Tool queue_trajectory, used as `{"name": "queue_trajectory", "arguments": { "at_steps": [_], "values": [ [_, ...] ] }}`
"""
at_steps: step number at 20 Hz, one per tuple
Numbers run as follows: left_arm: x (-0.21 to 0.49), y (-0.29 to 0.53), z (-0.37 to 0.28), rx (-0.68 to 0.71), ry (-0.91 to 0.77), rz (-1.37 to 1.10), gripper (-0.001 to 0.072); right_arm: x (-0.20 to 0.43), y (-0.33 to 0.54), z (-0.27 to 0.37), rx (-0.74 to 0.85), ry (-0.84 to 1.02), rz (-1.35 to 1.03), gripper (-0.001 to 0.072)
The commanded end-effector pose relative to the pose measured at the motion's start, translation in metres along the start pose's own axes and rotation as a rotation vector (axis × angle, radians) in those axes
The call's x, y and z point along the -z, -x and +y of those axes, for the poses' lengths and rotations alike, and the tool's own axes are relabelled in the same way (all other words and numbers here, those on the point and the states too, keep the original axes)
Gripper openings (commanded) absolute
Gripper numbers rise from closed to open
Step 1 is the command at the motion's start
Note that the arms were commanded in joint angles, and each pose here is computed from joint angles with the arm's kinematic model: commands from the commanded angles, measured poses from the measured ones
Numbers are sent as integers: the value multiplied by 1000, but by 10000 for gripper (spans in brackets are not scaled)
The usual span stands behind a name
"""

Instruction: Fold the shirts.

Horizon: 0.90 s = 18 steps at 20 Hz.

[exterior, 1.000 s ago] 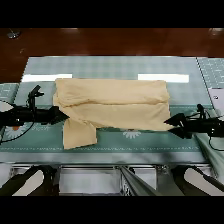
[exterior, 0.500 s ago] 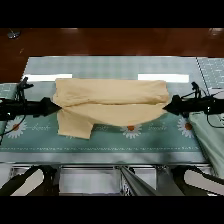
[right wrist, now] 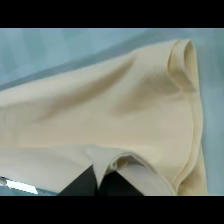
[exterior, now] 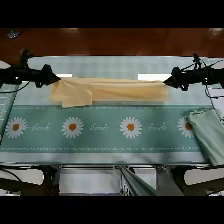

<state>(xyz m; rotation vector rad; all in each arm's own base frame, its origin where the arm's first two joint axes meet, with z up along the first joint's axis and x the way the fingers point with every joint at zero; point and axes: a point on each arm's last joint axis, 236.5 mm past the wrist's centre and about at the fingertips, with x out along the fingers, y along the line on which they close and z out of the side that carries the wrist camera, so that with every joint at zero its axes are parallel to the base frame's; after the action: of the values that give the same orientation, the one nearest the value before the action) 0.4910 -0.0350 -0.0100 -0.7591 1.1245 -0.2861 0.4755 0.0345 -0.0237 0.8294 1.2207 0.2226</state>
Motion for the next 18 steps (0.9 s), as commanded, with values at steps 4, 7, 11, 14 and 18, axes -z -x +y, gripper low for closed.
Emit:
{"name": "queue_trajectory", "arguments": {
  "at_steps": [4,7,11,14,18],
  "values": [
    [-35,-48,3,24,34,53,37,-29,-44,5,-52,-40,21,25],
    [-34,-40,7,16,18,78,704,-30,-33,-1,-70,-28,43,624],
    [-37,34,65,-179,90,149,702,-29,24,-56,20,-60,93,624],
    [-25,62,84,-270,80,155,701,-11,20,-93,137,-134,141,623],
    [-27,55,47,-258,-20,63,701,13,-25,-78,114,-118,233,623]
  ]
}}
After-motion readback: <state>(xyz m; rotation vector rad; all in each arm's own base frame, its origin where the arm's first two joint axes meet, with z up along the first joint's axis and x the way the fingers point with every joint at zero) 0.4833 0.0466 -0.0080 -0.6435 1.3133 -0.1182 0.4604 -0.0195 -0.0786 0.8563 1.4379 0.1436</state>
